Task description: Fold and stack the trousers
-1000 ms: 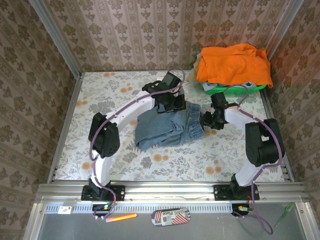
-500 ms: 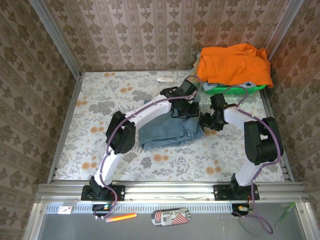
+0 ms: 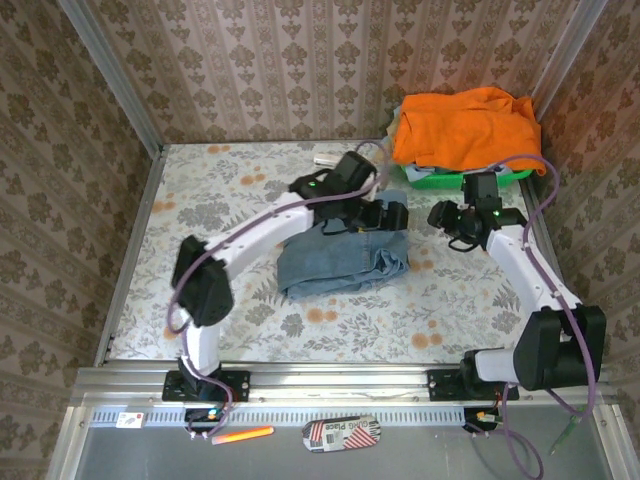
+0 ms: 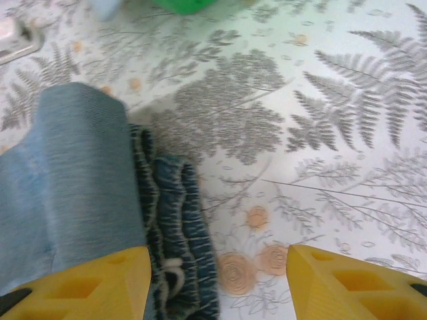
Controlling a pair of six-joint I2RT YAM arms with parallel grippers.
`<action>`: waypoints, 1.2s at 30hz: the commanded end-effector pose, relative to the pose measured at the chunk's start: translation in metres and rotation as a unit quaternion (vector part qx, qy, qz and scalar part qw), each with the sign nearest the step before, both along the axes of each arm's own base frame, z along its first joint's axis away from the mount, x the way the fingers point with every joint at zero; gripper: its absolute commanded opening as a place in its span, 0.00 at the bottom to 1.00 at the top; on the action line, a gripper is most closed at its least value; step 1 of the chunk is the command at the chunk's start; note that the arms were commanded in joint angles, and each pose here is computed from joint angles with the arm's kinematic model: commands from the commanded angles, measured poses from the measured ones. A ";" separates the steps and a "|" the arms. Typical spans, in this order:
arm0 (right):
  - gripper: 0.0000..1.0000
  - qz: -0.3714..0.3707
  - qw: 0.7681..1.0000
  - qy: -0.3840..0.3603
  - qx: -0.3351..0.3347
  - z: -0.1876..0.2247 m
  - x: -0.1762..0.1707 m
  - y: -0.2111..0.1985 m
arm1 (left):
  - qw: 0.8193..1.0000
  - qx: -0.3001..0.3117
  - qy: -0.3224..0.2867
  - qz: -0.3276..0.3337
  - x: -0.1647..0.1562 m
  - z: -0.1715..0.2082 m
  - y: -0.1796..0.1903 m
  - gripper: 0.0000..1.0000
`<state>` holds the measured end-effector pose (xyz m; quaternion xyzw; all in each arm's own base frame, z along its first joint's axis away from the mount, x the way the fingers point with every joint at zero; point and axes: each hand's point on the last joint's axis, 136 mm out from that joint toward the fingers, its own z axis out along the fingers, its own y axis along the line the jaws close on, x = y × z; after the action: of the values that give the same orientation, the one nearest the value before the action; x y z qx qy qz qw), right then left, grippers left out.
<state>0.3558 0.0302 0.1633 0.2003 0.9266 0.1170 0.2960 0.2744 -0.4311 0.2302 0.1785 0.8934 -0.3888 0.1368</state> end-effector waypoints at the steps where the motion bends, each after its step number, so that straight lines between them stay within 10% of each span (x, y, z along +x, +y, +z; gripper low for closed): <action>1: 0.55 0.056 0.998 0.010 -0.006 0.010 0.002 0.044 | 0.999 0.037 -0.002 0.035 0.013 -0.029 0.045 0.86; 9: 0.15 0.146 0.987 0.008 0.060 0.018 0.022 0.134 | 0.992 0.073 0.034 0.101 0.025 -0.110 0.107 0.83; 14: 0.01 0.125 0.986 0.102 0.045 -0.067 -0.010 0.112 | 0.985 0.082 0.071 0.133 0.030 -0.164 0.130 0.79; 22: 0.03 0.101 0.965 0.235 0.048 -0.167 -0.066 0.083 | 0.981 0.021 0.087 0.172 0.007 -0.191 0.155 0.75; 36: 0.13 0.156 0.980 0.107 0.066 -0.021 -0.061 0.102 | 0.995 -0.014 0.000 0.101 0.003 -0.085 0.140 0.77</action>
<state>0.3215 0.1289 0.1438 0.0949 0.9538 0.2061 0.1967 0.2854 -0.2869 0.1220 0.0429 0.9005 -0.4001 0.1646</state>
